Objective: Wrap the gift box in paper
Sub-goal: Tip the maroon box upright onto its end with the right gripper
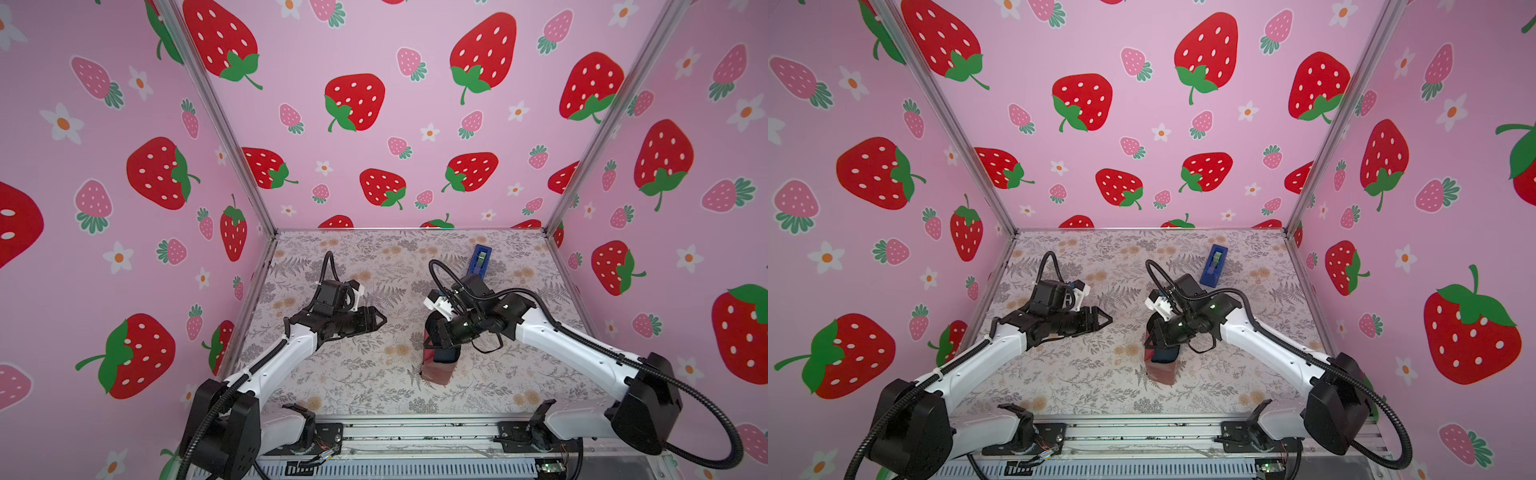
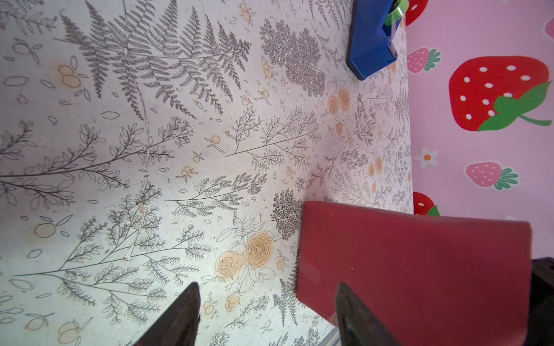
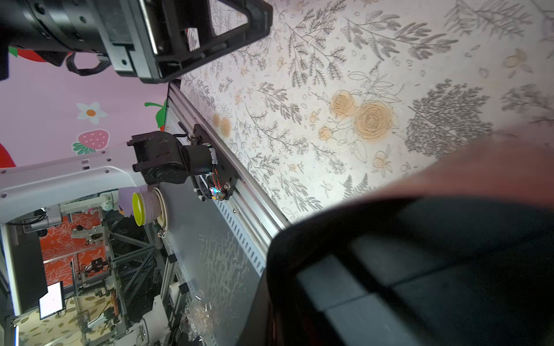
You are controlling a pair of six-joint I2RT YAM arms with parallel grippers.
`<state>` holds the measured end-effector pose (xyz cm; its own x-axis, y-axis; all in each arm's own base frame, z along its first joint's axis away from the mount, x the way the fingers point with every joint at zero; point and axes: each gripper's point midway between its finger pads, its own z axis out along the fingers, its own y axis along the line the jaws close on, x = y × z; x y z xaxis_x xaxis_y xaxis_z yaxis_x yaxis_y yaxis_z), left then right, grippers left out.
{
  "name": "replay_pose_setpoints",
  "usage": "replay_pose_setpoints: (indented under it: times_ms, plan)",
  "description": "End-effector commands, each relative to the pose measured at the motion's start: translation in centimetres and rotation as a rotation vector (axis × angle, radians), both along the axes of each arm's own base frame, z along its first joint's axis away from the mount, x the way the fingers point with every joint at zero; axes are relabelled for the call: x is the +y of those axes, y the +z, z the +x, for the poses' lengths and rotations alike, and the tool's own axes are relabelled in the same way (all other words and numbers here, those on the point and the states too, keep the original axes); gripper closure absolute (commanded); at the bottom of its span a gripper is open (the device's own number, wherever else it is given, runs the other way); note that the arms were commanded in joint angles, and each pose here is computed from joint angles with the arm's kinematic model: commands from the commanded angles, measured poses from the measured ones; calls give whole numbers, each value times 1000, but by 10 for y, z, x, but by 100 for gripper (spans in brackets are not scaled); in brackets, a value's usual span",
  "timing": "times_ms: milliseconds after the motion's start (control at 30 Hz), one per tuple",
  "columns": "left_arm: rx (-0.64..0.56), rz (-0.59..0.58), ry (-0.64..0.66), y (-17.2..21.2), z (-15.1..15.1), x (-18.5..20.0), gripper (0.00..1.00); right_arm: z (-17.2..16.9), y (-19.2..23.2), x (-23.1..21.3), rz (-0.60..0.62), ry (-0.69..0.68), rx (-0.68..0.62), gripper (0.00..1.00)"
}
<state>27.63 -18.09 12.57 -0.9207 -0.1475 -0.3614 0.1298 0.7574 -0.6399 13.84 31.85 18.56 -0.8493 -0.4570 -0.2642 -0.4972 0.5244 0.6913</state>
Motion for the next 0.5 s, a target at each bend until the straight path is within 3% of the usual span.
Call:
replay_pose_setpoints:
  times_ms: [0,67,167,300,467]
  plan:
    - [8,-24,-2,-1,1,-2,28,4,18,11,25,-4,-42,78]
    - [11,-37,-6,-1,1,-5,29,5,29,12,51,-15,-52,67]
    - [22,-56,-5,-5,3,-8,30,10,43,10,54,-54,-81,65]
    - [32,-66,-9,-9,4,-11,30,27,50,-9,-59,-146,-166,68]
    - [31,-69,-16,-8,7,-14,31,36,46,-29,-209,-199,-226,81]
